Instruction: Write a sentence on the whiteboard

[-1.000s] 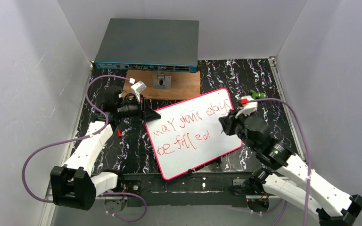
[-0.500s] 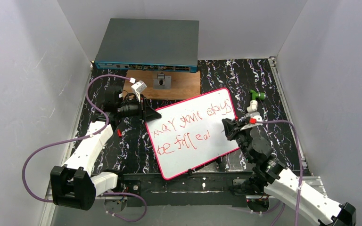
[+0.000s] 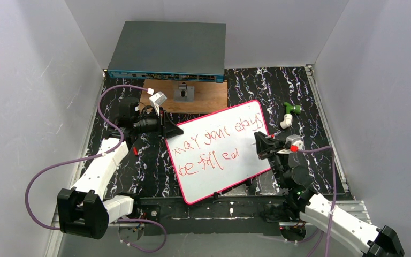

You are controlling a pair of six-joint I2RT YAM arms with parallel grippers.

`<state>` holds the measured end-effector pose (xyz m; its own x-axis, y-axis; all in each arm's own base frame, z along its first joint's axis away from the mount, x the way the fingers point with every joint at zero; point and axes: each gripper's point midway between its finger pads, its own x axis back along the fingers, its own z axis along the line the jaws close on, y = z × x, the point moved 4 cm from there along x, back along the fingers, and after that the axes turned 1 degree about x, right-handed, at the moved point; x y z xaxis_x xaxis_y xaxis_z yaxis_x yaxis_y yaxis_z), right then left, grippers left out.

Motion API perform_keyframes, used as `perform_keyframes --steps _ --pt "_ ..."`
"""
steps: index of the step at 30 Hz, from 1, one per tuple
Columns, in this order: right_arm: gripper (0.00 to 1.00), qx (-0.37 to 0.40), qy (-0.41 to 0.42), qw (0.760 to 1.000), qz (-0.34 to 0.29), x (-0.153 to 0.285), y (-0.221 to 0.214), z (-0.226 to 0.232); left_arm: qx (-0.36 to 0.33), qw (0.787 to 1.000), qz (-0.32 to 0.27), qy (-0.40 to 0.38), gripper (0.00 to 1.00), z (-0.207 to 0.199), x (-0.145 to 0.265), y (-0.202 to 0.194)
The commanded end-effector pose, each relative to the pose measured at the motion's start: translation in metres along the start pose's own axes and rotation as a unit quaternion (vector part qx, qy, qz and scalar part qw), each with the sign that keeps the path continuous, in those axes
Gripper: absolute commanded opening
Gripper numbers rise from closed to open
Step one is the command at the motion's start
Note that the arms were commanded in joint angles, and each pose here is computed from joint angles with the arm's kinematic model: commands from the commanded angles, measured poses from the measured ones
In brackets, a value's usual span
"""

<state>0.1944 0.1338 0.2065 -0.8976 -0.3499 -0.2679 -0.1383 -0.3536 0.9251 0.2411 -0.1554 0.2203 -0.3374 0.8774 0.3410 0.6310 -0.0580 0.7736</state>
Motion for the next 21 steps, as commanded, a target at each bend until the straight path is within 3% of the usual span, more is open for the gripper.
perform_keyframes --steps 1,21 --pt "0.01 -0.019 0.008 0.998 -0.053 -0.007 0.022 0.006 -0.058 0.997 -0.006 0.048 0.0 0.017 -0.002 0.003" --pt "0.01 -0.03 0.036 0.998 -0.036 -0.023 0.017 0.022 -0.06 0.997 -0.007 0.045 0.0 0.015 -0.001 0.004"
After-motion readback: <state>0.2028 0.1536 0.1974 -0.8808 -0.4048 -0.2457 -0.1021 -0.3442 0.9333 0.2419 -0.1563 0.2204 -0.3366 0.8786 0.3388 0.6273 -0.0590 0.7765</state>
